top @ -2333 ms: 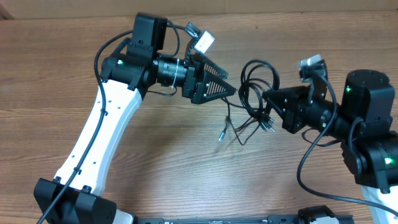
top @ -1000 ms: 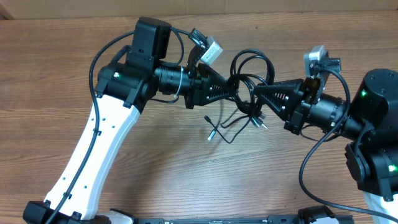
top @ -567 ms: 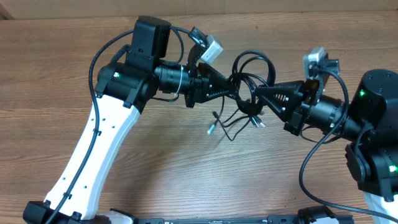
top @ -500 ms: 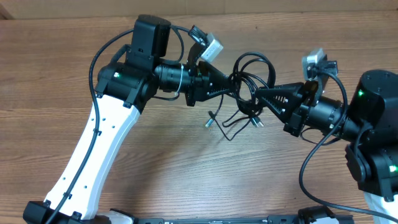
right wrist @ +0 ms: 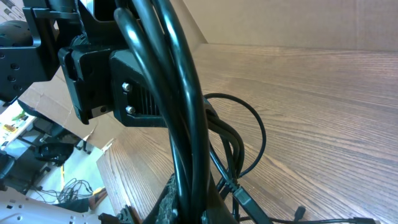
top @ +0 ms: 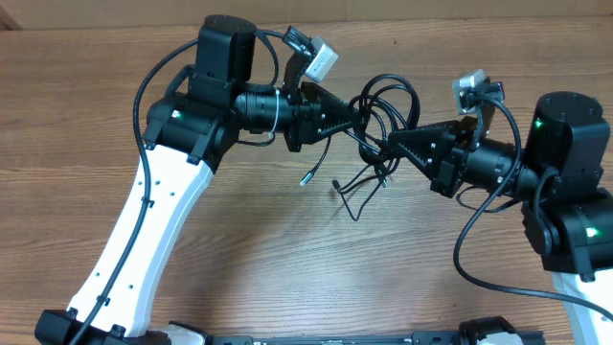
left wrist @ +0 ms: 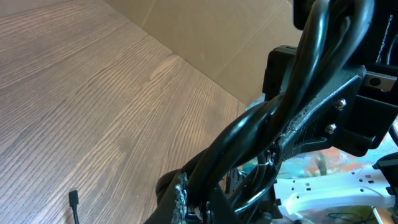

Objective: Untangle cables

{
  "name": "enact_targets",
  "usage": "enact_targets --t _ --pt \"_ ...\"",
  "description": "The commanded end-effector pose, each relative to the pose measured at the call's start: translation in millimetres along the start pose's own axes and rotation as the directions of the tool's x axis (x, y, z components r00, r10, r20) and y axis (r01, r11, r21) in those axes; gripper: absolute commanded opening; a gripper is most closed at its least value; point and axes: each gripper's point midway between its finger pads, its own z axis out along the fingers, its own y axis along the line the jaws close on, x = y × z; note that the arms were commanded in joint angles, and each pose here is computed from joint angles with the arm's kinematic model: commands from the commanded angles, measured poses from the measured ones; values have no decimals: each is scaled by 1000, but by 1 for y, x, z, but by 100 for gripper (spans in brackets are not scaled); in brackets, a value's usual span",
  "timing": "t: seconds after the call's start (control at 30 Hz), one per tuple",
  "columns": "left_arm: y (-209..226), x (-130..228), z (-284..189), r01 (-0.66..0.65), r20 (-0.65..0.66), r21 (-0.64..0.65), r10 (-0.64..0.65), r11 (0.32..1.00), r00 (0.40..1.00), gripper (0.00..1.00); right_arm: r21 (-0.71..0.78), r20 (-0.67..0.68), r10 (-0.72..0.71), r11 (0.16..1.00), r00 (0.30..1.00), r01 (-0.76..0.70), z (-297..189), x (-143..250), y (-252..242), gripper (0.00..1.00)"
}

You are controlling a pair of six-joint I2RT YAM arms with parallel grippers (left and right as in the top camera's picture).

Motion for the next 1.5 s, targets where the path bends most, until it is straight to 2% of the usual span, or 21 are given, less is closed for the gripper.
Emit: enact_targets --t 0.0,0.2,0.3,0.4,0.6,0.7,0.8,0.83,0.9,1.23,1.47 --pt "-22 -7 -3 -19 15 66 18 998 1000 4 -8 -9 -3 1000 1000 2 1 -1 1 4" --pt "-26 -10 -10 -27 27 78 25 997 999 4 -15 -14 2 1000 1000 -2 1 1 3 5" --pt "-28 -10 -10 -30 27 79 27 996 999 4 -59 -20 -2 998 1000 1 1 1 10 21" --pt "-28 -9 -10 -15 25 81 13 997 1000 4 -110 -23 -11 994 1000 8 0 1 19 46" --pt "-28 -9 -9 -14 25 81 12 997 1000 4 -126 -25 -11 992 1000 8 0 1 22 48" --pt "-33 -7 -5 -11 12 94 10 996 1000 4 -149 -18 -22 989 1000 19 -1 -1 26 41" --pt "-40 -3 3 -21 -3 107 22 994 1000 4 -150 -9 -32 988 999 31 -1 -3 27 25" --pt "-41 -2 6 -23 -8 103 24 994 1000 4 -149 -8 -33 988 999 31 0 -3 26 15" --pt "-40 -2 7 -24 -10 98 25 995 1000 4 -138 -13 -25 990 1000 23 0 -2 24 4" --pt "-39 -9 -6 -45 24 72 43 996 999 4 -17 -61 56 998 997 -57 4 12 0 4" --pt "-83 -30 -49 -192 134 66 182 979 974 4 36 -65 71 997 995 -69 4 14 -9 4"
